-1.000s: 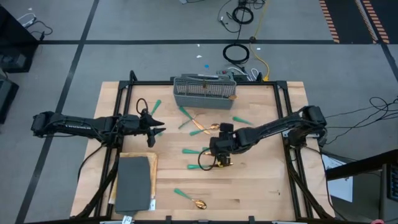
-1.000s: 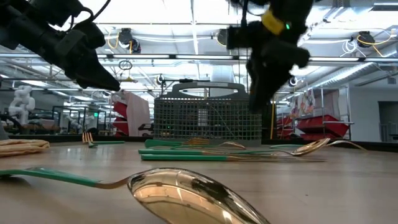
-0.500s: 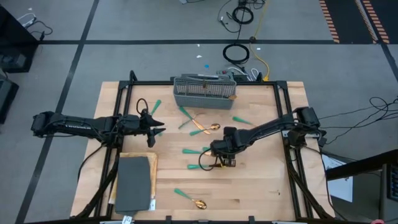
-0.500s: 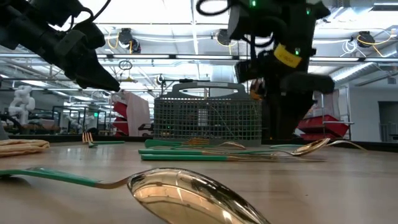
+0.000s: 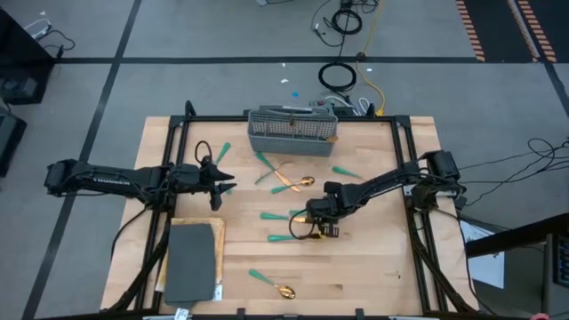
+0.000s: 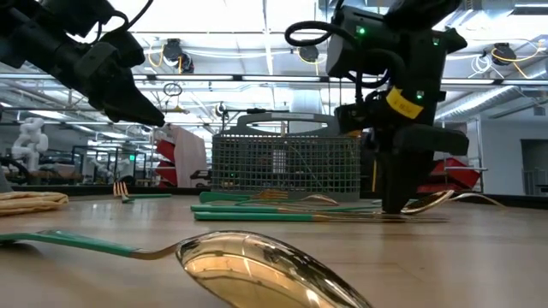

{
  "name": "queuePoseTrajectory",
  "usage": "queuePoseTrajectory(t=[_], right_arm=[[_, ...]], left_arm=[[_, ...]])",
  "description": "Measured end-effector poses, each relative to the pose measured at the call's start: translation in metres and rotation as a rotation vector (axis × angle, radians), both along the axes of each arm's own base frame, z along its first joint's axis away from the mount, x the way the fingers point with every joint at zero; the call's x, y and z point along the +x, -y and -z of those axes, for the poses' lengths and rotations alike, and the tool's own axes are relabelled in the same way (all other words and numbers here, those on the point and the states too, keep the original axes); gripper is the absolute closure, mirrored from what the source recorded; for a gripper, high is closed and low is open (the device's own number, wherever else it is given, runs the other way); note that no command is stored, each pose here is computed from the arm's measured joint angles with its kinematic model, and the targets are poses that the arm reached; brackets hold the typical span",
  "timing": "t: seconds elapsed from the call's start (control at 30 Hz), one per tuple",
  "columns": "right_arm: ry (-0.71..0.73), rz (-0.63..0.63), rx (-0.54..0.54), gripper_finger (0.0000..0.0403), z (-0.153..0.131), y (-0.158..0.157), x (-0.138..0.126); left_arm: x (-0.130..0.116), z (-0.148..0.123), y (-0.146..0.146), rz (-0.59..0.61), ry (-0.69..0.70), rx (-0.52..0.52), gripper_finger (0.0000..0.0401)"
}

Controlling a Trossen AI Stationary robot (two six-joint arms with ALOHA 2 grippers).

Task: Sort silverware
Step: Put the green spoon into the dishwasher utensil holder

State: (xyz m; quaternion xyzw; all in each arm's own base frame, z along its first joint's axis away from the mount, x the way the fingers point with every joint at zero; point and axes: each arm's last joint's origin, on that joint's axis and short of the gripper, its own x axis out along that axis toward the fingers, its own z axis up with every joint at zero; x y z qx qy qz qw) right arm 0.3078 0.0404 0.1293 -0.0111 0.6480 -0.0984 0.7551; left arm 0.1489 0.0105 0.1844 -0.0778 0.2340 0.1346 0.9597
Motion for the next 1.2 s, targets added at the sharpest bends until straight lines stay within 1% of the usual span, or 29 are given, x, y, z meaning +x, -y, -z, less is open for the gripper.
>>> queuePoseTrajectory(t=[0.03, 0.07, 0.1, 0.27, 0.37, 0.43, 0.63, 0.67, 0.8, 0.93, 0.97, 1.03, 1.13, 1.2], right_arm=[[-0.002, -0.002, -0.004, 0.036, 0.0, 0.0, 0.0], [-0.003, -0.002, -0.012, 0.038, 0.001, 0.001, 0.0], [-0.002, 0.0, -0.019, 0.0389, 0.001, 0.001, 0.0], [0.008, 0.025, -0.026, 0.0399, -0.001, -0.001, 0.001], [0.003, 0.013, -0.068, 0.0401, -0.008, -0.008, 0.004], [-0.028, 0.003, -0.134, 0.0401, -0.017, -0.011, 0.005], [-0.104, 0.011, -0.286, 0.0402, -0.052, -0.012, 0.009], [-0.122, 0.006, -0.322, 0.0402, -0.06, -0.012, 0.009], [-0.183, 0.014, -0.523, 0.0403, -0.099, -0.002, 0.009], [-0.202, 0.061, -0.697, 0.0403, -0.141, 0.016, 0.009], [-0.179, 0.075, -0.731, 0.0403, -0.149, 0.022, 0.012], [-0.156, 0.062, -0.775, 0.0403, -0.165, 0.034, 0.014], [-0.189, 0.062, -0.88, 0.0403, -0.178, 0.059, 0.015], [-0.259, 0.049, -0.91, 0.0403, -0.18, 0.077, 0.013]], left_arm=[[0.0, 0.0, 0.0, 0.0, 0.0, 0.0, 0.0269], [0.0, 0.0, 0.0, 0.0, 0.0, 0.0, 0.0269], [0.0, 0.0, 0.0, 0.0, -0.001, 0.0, 0.0269], [0.0, 0.0, 0.0, 0.0, -0.001, 0.0, 0.0269], [0.0, 0.001, 0.0, 0.0, -0.01, 0.0, 0.0269], [-0.001, 0.002, 0.0, 0.001, -0.022, 0.0, 0.0269], [-0.001, 0.002, 0.0, 0.001, -0.025, 0.0, 0.0269], [-0.001, 0.002, 0.0, 0.001, -0.025, 0.0, 0.0269], [-0.001, 0.002, 0.0, 0.001, -0.025, 0.0, 0.0269], [-0.001, 0.002, 0.0, 0.001, -0.025, 0.0, 0.0269], [-0.001, 0.002, 0.0, 0.001, -0.025, 0.0, 0.0269], [-0.001, 0.002, 0.0, 0.001, -0.025, 0.0, 0.0269], [-0.001, 0.002, 0.0, 0.001, -0.025, 0.0, 0.0269], [-0.001, 0.002, 0.0, 0.001, -0.025, 0.0, 0.0269]])
